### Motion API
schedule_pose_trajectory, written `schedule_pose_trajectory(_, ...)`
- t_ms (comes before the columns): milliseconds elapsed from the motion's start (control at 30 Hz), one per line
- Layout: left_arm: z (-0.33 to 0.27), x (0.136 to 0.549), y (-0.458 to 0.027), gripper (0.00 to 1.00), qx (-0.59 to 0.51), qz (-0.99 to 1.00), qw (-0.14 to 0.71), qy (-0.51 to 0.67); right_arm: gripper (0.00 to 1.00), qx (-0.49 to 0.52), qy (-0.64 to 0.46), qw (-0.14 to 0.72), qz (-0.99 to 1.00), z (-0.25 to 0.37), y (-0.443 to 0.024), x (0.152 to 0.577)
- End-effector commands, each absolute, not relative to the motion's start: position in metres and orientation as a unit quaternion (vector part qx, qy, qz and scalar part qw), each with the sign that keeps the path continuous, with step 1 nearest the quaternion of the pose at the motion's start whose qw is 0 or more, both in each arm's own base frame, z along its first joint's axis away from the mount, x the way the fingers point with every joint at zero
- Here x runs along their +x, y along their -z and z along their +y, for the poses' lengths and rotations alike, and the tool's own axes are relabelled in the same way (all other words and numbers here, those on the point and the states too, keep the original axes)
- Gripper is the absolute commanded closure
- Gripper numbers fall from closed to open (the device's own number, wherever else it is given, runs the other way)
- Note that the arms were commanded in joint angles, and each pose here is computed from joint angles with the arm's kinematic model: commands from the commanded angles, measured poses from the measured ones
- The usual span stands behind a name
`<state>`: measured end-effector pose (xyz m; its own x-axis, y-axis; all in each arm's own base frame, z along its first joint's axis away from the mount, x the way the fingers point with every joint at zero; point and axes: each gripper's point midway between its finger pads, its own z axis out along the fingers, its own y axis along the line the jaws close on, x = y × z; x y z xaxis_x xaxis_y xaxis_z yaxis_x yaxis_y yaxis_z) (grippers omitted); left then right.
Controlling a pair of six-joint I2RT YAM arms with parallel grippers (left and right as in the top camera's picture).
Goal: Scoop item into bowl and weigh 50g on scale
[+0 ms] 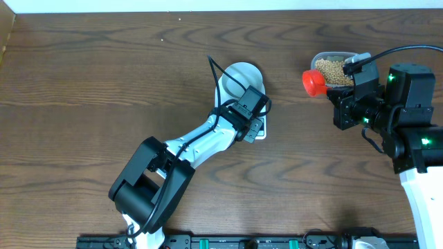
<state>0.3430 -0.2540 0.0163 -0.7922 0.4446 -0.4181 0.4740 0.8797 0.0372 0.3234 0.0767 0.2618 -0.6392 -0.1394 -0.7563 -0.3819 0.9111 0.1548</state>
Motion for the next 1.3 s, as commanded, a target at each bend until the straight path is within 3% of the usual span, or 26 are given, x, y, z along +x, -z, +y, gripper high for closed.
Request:
schedule_pose_trajectory(0, -0.225, 0.334, 0.011, 0.93, 0.237, 0.955, 0.179, -0.019, 0.99, -0.143, -0.155, 0.409, 0.888, 0.076, -0.271, 0.325)
schedule_pose_trajectory(1267, -0.234, 0.316, 0.026, 0.93, 0.247, 0.956, 0.158, 0.024, 0.99, -0.143, -0.155, 0.409, 0.888, 0.076, -0.272, 0.325)
